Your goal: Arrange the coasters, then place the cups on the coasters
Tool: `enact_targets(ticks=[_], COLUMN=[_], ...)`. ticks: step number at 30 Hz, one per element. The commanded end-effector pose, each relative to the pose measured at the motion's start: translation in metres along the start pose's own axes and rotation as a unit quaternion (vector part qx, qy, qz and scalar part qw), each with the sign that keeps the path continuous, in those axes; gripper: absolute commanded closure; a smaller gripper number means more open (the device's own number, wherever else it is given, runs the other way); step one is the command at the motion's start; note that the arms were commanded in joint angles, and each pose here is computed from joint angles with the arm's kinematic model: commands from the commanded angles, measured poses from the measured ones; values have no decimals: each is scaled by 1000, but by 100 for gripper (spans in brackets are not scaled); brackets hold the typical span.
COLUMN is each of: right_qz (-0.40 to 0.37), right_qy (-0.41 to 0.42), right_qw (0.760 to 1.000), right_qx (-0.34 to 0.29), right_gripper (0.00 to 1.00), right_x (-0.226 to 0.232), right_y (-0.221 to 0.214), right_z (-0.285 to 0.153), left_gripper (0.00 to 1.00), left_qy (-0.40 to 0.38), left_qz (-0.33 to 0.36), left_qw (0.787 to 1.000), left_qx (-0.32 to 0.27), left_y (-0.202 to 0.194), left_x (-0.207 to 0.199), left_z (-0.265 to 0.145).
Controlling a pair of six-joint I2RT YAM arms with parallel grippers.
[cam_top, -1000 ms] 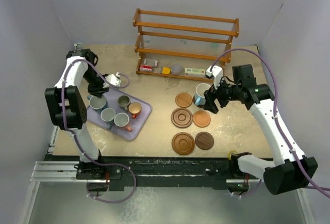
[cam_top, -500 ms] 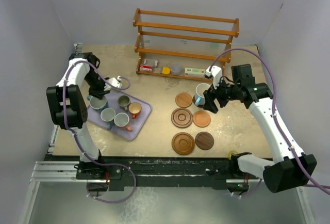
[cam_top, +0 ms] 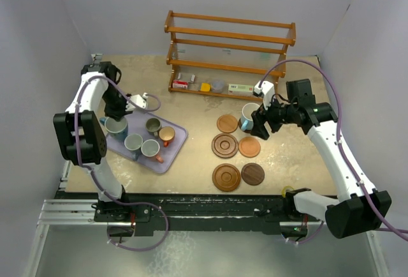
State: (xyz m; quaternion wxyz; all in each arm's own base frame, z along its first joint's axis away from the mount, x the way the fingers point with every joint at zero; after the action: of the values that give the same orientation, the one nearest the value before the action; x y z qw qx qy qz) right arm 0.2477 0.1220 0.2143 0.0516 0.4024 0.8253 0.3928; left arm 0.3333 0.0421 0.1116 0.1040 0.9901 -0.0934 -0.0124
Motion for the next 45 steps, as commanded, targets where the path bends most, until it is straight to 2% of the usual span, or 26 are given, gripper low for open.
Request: enact_targets(ticks=[1,6,9,11,15,16,20,23,26,30,36,45], right_qz=[-3,-1,2,5,8,8,3,1,-16,-27,-4,28], right_qy=[6,-6,-11,-13,-23,-23,-29,-33,-36,-40,-48,-62], right_qw=[999,998,997,996,992,991,986,980,971,968,966,967], right_qx=[-43,-63,-76,-92,-126,-135,-167,-199,-234,-246,-254,-246], right_gripper=[22,22,22,22,22,22,23,24,25,25,25,25], right_x=[5,1,0,0,-1,1,6,12,24,34,33,32], right_y=[26,46,61,73,100,107,137,156,170,176,189,187], right_z=[-6,-10,-12,-13,-15,-15,-19,-22,-20,-9,-4,-5], left_gripper=[97,97,97,97,97,97,97,97,97,97,97,97], left_qy=[108,199,265,314,409,416,428,434,420,407,413,445], left_qz=[-44,-87,-120,-144,-211,-244,-303,-347,-378,-398,-413,-456], left_qw=[992,975,956,938,886,873,842,811,791,777,752,671], left_qx=[44,49,33,13,-52,-72,-125,-183,-235,-267,-306,-379], left_y=[8,16,25,37,72,82,125,156,185,214,266,298], left_x=[5,7,11,15,30,33,51,69,87,111,130,126], left_z=[-71,-105,-124,-140,-175,-178,-184,-187,-185,-171,-159,-191])
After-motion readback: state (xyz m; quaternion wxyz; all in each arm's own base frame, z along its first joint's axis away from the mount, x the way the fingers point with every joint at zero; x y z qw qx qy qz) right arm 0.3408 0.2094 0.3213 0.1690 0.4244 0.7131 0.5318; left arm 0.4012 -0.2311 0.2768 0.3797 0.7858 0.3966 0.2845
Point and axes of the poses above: each gripper's point midway between its finger pads, its own z axis out along the fingers, its own x axis along the line the jaws close on, y = z × x, the point moved 1 cm from there along -z, back along the fingers, and after that the axes turned 12 degrees about z, right-handed, at the moved point
